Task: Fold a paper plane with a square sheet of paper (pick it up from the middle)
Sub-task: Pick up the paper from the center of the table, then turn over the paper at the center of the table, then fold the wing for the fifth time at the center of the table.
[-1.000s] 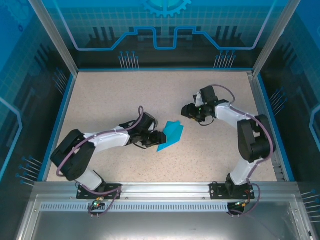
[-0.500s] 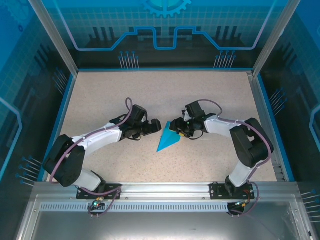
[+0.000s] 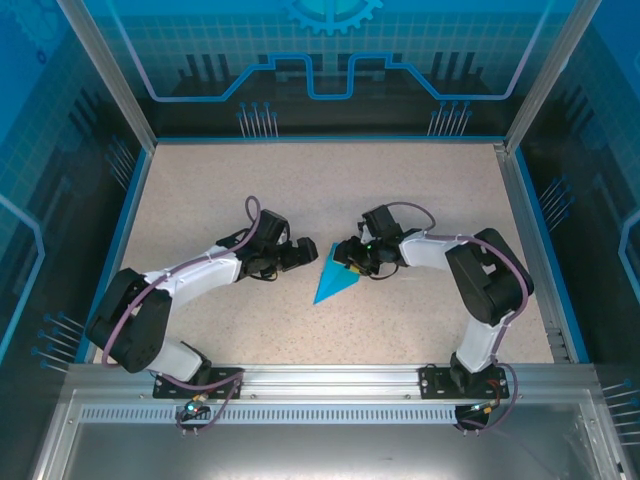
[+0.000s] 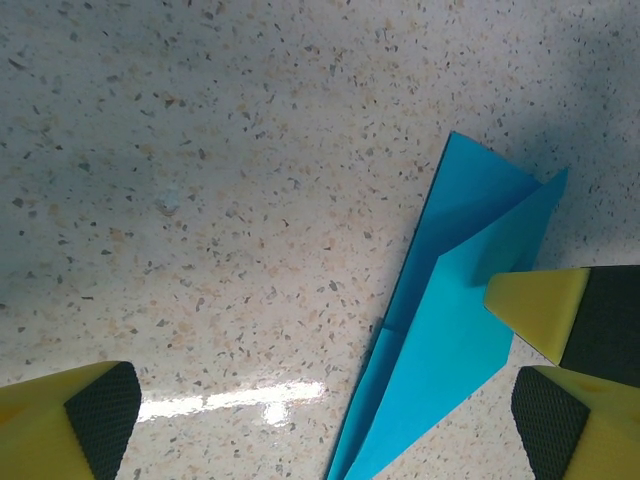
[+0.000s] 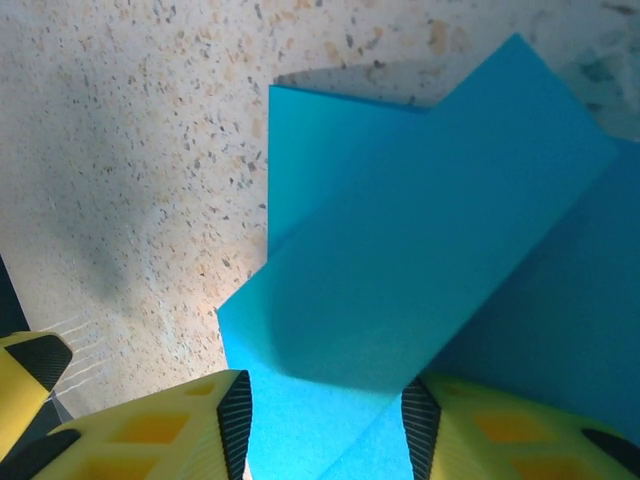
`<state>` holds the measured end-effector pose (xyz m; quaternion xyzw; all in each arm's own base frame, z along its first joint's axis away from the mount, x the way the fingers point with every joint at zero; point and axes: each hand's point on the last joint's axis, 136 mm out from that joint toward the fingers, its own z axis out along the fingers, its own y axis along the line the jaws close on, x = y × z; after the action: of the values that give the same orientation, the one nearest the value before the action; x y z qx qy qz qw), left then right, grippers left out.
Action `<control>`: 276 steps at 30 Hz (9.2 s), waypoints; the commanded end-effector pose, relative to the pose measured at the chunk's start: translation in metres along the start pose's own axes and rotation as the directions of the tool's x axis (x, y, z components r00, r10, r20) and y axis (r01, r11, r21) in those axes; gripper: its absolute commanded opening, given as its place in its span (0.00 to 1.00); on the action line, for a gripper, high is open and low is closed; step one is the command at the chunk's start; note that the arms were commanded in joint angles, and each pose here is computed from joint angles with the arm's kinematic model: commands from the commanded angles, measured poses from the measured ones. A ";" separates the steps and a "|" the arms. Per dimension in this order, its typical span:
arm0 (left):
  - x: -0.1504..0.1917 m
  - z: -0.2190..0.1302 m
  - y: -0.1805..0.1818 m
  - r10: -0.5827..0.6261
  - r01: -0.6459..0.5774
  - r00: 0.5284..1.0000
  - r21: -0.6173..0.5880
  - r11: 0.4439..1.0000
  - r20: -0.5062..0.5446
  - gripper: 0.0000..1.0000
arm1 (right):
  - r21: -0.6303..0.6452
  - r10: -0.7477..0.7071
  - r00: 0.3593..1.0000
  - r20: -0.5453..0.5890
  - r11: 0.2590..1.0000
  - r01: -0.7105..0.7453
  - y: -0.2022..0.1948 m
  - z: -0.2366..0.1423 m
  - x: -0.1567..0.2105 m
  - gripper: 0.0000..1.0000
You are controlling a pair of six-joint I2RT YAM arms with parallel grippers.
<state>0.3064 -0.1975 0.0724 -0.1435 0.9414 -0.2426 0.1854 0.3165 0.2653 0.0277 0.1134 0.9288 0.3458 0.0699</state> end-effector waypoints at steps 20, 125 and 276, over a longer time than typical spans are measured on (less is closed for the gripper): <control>0.010 0.002 -0.016 -0.140 0.186 0.973 0.264 0.946 -0.186 0.98 | -0.242 -0.093 0.990 0.109 0.963 0.117 0.061 -0.018 -0.012 0.06; -0.059 -0.062 0.093 -0.229 0.249 0.965 -0.176 0.952 0.127 0.98 | 0.152 -0.421 0.907 0.001 0.897 0.416 0.122 0.036 0.060 0.64; 0.020 0.035 -0.050 -0.191 0.240 0.916 0.098 0.966 -0.354 0.04 | 0.442 -0.982 0.101 0.160 0.163 0.882 0.035 -0.008 0.040 0.46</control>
<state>0.3113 -0.2575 0.0438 -0.2068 0.9170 -0.3410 -0.0124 0.2647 0.2908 0.0484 -0.4176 0.7994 0.1172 0.4158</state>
